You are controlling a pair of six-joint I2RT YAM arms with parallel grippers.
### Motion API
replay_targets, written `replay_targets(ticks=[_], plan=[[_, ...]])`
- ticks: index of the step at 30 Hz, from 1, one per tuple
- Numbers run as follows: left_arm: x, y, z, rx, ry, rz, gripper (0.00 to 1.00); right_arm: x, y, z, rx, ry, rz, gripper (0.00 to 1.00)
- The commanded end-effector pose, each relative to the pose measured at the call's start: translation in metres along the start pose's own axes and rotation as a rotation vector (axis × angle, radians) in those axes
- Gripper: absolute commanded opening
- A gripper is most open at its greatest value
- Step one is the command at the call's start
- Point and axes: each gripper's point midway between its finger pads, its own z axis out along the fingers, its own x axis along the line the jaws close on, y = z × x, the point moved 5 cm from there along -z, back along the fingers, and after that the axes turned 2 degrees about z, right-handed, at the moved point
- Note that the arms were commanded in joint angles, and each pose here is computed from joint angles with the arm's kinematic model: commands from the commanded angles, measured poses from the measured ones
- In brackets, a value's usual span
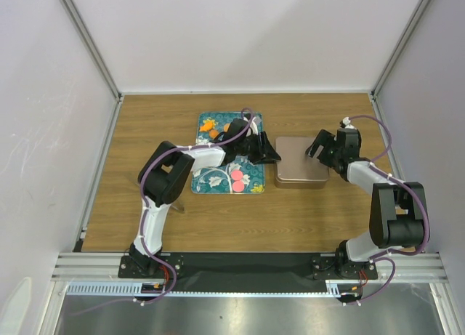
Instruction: Pack the cookies
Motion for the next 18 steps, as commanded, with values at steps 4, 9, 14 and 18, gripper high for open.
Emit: replay_targets(ticks=[4, 9, 14, 18], plan=[[-0.014, -0.006, -0.006, -0.011, -0.017, 0.055, 0.48, 0.012, 0.001, 0.003, 0.008, 0.001, -0.059, 0.92], [-0.010, -0.011, -0.002, -0.003, -0.007, 0.051, 0.47, 0.015, 0.000, 0.004, 0.010, -0.015, -0.083, 0.93], [-0.008, -0.014, 0.002, 0.003, 0.009, 0.054, 0.43, 0.022, -0.006, 0.001, 0.026, -0.029, -0.124, 0.94], [-0.006, -0.020, 0.006, 0.010, 0.017, 0.051, 0.41, 0.030, -0.016, 0.002, 0.054, -0.018, -0.159, 0.95]])
